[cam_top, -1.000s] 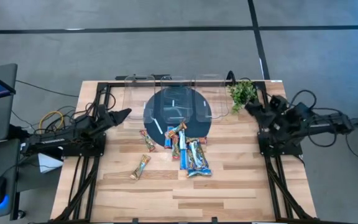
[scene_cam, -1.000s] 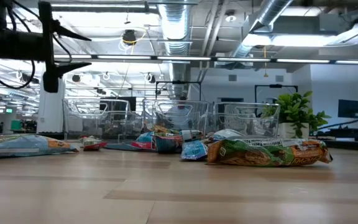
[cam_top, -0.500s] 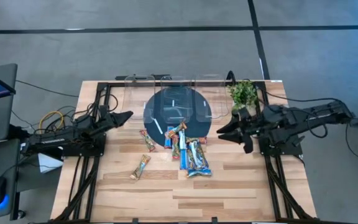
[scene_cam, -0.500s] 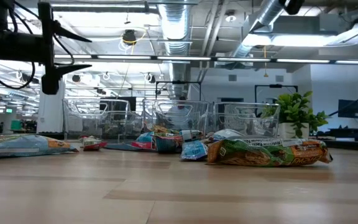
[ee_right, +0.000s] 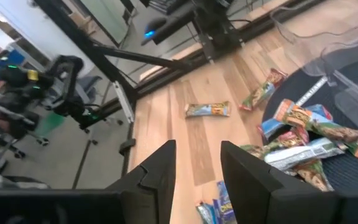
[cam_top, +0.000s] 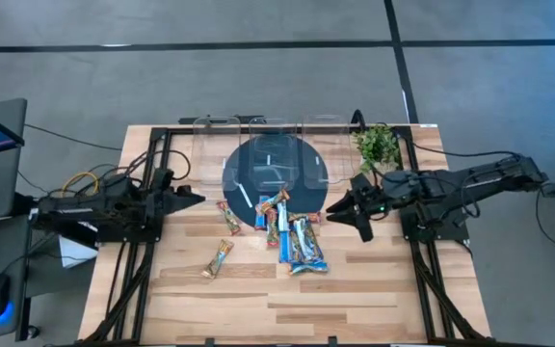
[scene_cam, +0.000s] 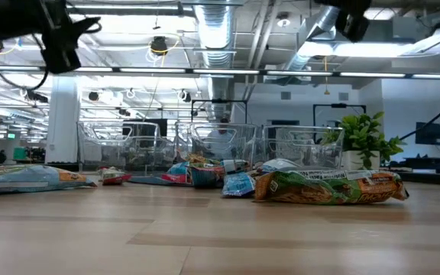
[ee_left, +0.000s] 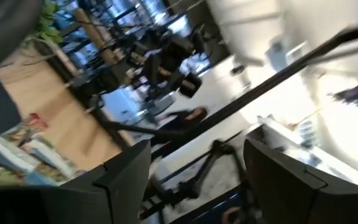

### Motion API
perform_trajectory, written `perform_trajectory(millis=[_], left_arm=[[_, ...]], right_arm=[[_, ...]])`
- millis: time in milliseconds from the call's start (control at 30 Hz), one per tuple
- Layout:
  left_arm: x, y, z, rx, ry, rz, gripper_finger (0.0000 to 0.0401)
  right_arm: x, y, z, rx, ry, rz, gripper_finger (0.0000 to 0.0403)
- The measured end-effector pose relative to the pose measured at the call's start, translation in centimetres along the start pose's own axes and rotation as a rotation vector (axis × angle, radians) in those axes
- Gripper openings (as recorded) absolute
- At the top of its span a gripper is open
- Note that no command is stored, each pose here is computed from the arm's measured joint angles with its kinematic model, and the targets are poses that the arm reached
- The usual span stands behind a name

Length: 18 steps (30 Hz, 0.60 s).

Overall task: Pick and place Granola Bars by type
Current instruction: Put the yellow granola bar into the middle transparent bin

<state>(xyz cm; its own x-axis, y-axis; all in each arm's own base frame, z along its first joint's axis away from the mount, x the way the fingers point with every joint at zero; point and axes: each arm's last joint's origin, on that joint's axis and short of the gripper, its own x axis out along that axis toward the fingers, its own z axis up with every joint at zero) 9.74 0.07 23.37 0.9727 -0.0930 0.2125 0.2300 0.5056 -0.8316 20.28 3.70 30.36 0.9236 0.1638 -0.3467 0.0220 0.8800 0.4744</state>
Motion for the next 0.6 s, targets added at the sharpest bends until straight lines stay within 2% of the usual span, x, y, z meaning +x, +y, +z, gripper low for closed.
perform_trajectory(millis=[167,333,467,600], left_arm=[[2.5,-2.9,1.2,0.116,0.119,0.088,0.0251],[5.3,-3.9,1.1,0.183,0.424,0.371,0.0251],[6.7,-3.1,-0.1,0.239,0.692,0.646,0.0251],[7.9,-2.0,-1.9,0.227,0.878,0.769,0.0251]], right_arm=[[0.1,-0.3,0.3,-0.004,-0.018,-0.007,0.0118],[0.1,-0.6,0.4,-0.03,-0.023,-0.019,0.0118],[0.2,-0.7,0.2,-0.049,0.006,-0.035,0.0118],[0.3,-0.9,-0.1,-0.05,0.035,-0.049,0.0118]])
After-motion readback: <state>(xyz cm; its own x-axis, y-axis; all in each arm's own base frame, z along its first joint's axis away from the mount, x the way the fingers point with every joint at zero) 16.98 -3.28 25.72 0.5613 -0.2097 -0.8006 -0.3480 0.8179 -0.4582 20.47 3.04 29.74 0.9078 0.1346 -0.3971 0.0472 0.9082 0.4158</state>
